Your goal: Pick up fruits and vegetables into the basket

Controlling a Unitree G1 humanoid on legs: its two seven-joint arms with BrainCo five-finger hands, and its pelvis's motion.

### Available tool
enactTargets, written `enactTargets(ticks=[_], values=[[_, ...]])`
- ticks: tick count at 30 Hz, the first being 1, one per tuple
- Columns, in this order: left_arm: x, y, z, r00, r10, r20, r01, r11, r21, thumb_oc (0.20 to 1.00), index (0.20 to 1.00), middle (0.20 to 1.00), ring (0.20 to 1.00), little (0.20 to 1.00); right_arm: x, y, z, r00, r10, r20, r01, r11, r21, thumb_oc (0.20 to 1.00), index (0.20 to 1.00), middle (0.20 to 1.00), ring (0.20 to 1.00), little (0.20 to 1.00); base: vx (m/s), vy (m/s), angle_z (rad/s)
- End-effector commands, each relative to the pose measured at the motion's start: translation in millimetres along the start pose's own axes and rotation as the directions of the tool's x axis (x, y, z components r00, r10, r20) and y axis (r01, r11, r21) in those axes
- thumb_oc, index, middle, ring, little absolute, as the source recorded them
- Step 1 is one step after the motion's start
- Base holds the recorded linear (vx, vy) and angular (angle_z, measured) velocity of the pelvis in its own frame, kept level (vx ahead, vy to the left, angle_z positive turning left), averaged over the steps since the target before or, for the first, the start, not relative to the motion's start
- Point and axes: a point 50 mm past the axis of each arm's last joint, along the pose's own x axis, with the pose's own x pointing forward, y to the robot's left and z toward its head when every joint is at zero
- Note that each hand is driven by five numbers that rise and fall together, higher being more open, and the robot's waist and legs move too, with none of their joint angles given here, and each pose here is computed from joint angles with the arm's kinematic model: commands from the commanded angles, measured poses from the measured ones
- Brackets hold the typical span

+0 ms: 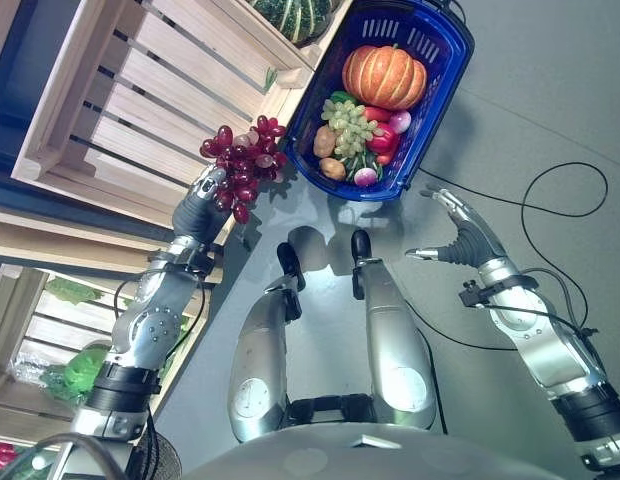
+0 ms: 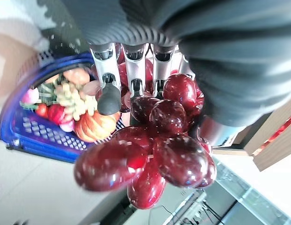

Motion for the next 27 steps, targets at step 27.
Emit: enactTargets(ticks=[27], values=[[20.3,-89.1,-50.7,0.841,-0.458,-0.289,0.394,0.883,-0.254,0.2,0.2,0.2,0.2,0.2,88.3,17.4,124.6,0.923,-0.015,0.385,0.035,0.998,-0.043,1.0,1.0,1.0,1.0,1.0,0.0,-0.035,0.08]])
